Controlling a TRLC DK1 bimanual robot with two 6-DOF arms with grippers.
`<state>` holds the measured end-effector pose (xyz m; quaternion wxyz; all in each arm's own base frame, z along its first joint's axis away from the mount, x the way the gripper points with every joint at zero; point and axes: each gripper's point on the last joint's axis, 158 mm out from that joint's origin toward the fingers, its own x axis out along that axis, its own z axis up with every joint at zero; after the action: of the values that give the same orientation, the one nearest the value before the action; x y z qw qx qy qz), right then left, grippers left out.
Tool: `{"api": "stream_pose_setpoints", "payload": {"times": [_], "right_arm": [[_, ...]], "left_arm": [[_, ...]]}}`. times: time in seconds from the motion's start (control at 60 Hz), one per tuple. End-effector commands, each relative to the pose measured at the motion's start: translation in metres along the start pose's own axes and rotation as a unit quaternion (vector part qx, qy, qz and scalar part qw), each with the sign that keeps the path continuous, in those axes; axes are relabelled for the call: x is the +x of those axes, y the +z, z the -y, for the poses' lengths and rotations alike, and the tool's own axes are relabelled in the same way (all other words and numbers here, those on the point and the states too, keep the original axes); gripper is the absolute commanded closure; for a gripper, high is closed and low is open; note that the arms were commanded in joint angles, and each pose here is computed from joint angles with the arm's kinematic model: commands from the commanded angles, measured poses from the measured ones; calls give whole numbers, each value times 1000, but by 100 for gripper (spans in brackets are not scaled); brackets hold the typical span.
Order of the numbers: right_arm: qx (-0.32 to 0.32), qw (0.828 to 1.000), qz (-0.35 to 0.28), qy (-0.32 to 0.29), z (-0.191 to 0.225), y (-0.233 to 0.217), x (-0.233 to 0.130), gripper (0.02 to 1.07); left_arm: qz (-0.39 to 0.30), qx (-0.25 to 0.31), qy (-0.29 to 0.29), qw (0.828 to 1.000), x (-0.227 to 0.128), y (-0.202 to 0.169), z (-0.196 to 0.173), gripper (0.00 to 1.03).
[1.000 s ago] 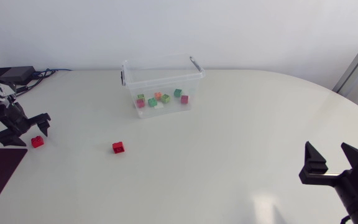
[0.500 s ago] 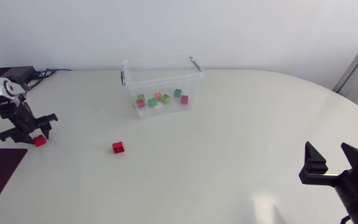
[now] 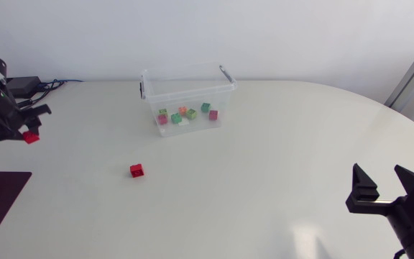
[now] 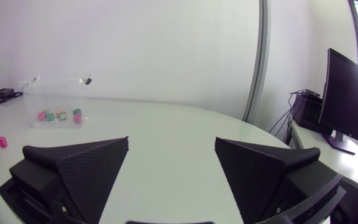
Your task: Place the duplo bricks in the container
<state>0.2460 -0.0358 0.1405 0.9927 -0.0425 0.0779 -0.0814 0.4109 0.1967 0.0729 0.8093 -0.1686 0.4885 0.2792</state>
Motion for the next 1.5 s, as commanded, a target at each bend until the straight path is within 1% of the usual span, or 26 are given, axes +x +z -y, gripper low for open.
{"api": "stream_pose_setpoints", "payload": {"times": [0.0, 0.033, 0.15, 0.3, 0.367, 0.45, 0.483, 0.533, 0.583, 0.6, 0.617, 0.75, 0.85, 0.983, 1.25, 1.283, 1.3, 1.317, 1.333, 1.35, 1.383, 1.433, 1.483], "right_arm": [[-1, 1000, -12, 0, 0, -8, 0, 6], [-1, 1000, -12, 0, 0, -8, 0, 6], [-1, 1000, -12, 0, 0, -8, 0, 6], [-1, 1000, -12, 0, 0, -8, 0, 6], [-1, 1000, -12, 0, 0, -8, 0, 6], [-1, 1000, -12, 0, 0, -8, 0, 6], [-1, 1000, -12, 0, 0, -8, 0, 6], [-1, 1000, -12, 0, 0, -8, 0, 6], [-1, 1000, -12, 0, 0, -8, 0, 6], [-1, 1000, -12, 0, 0, -8, 0, 6], [-1, 1000, -12, 0, 0, -8, 0, 6], [-1, 1000, -12, 0, 0, -8, 0, 6], [-1, 1000, -12, 0, 0, -8, 0, 6], [-1, 1000, -12, 0, 0, -8, 0, 6], [-1, 1000, -12, 0, 0, -8, 0, 6], [-1, 1000, -12, 0, 0, -8, 0, 6], [-1, 1000, -12, 0, 0, -8, 0, 6], [-1, 1000, -12, 0, 0, -8, 0, 6], [-1, 1000, -12, 0, 0, -8, 0, 6], [-1, 1000, -12, 0, 0, -8, 0, 6], [-1, 1000, -12, 0, 0, -8, 0, 6], [-1, 1000, -12, 0, 0, -8, 0, 6], [-1, 1000, -12, 0, 0, -8, 0, 6]], "left_arm": [[31, 10, -33, 999, -33, 3, 23, 70], [46, 22, -54, 997, -48, 5, 37, 70], [89, 59, -103, 989, -80, 10, 74, 70], [113, 113, -153, 975, -99, 4, 121, 71], [125, 151, -187, 963, -111, -3, 151, 71], [142, 177, -216, 950, -123, -5, 175, 71], [150, 194, -237, 940, -131, -8, 191, 71], [157, 206, -249, 933, -137, -10, 203, 71], [162, 226, -268, 922, -144, -16, 222, 71], [165, 236, -278, 916, -149, -20, 231, 71], [166, 238, -280, 915, -149, -21, 233, 71], [183, 269, -318, 891, -165, -30, 272, 72], [192, 277, -342, 877, -172, -26, 294, 73], [197, 299, -364, 860, -168, -29, 328, 73], [202, 328, -386, 839, -158, -39, 383, 72], [198, 329, -385, 839, -156, -39, 388, 67], [191, 332, -383, 841, -152, -41, 391, 53], [181, 336, -380, 843, -148, -43, 393, 36], [172, 343, -374, 844, -144, -45, 394, 12], [167, 349, -371, 844, -142, -46, 395, 1], [158, 356, -366, 845, -139, -48, 395, 3], [156, 369, -358, 843, -137, -49, 392, 3], [156, 387, -352, 838, -140, -51, 385, 3]]}}
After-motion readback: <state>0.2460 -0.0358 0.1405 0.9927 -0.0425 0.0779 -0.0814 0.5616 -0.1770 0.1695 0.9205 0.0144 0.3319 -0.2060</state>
